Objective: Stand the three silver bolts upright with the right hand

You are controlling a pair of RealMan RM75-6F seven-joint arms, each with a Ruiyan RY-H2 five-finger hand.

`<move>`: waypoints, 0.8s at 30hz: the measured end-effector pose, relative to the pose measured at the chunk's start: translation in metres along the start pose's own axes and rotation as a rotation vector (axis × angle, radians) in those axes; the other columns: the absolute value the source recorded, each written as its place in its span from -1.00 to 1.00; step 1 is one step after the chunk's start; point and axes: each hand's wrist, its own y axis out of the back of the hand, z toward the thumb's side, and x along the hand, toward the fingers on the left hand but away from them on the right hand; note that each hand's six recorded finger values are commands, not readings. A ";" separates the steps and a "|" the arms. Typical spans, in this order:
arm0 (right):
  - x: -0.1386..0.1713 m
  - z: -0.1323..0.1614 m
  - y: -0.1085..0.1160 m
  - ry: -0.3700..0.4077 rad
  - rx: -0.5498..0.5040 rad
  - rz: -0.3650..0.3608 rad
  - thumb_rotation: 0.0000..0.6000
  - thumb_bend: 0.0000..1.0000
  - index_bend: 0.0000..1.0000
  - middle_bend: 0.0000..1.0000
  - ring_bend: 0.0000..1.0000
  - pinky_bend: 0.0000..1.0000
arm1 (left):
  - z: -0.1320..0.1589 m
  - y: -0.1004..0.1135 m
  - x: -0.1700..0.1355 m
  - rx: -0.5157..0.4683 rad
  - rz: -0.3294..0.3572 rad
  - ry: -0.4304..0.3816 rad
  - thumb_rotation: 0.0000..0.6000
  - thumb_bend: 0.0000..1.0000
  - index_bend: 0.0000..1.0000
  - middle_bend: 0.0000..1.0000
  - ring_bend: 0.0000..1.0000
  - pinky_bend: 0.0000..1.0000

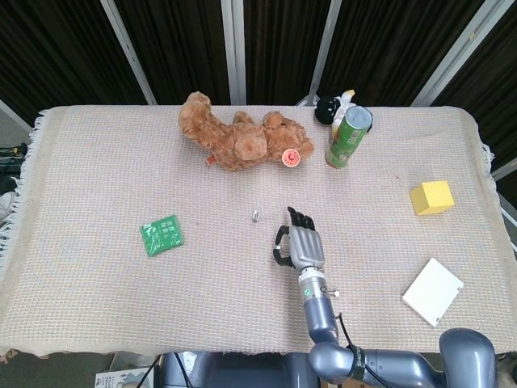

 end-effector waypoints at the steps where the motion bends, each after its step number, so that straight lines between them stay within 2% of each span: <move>1: 0.000 0.000 0.000 -0.001 -0.002 0.003 1.00 -0.26 0.10 -1.00 -0.97 -0.92 | 0.000 0.000 0.000 0.000 0.000 0.000 1.00 -0.85 -0.85 -0.97 -1.00 -0.81; 10: 0.000 -0.001 0.000 0.000 -0.010 0.017 1.00 -0.26 0.05 -1.00 -0.97 -0.92 | -0.001 0.000 0.000 0.000 0.001 0.004 1.00 -0.85 -0.84 -0.97 -1.00 -0.81; 13: 0.002 0.001 0.001 0.008 -0.012 0.019 1.00 -0.26 -0.06 -1.00 -0.97 -0.92 | 0.000 0.000 0.000 0.001 0.000 0.003 1.00 -0.85 -0.85 -0.97 -1.00 -0.81; 16: 0.004 0.002 0.001 0.016 -0.011 0.025 1.00 -0.26 -0.27 -1.00 -0.98 -0.92 | 0.000 0.000 0.000 0.002 -0.001 0.002 1.00 -0.85 -0.85 -0.97 -1.00 -0.81; 24: 0.012 -0.004 0.018 0.017 0.018 0.015 1.00 -0.26 -0.30 -1.00 -0.99 -0.92 | 0.000 0.000 0.000 0.002 0.001 0.003 1.00 -0.85 -0.84 -0.97 -1.00 -0.81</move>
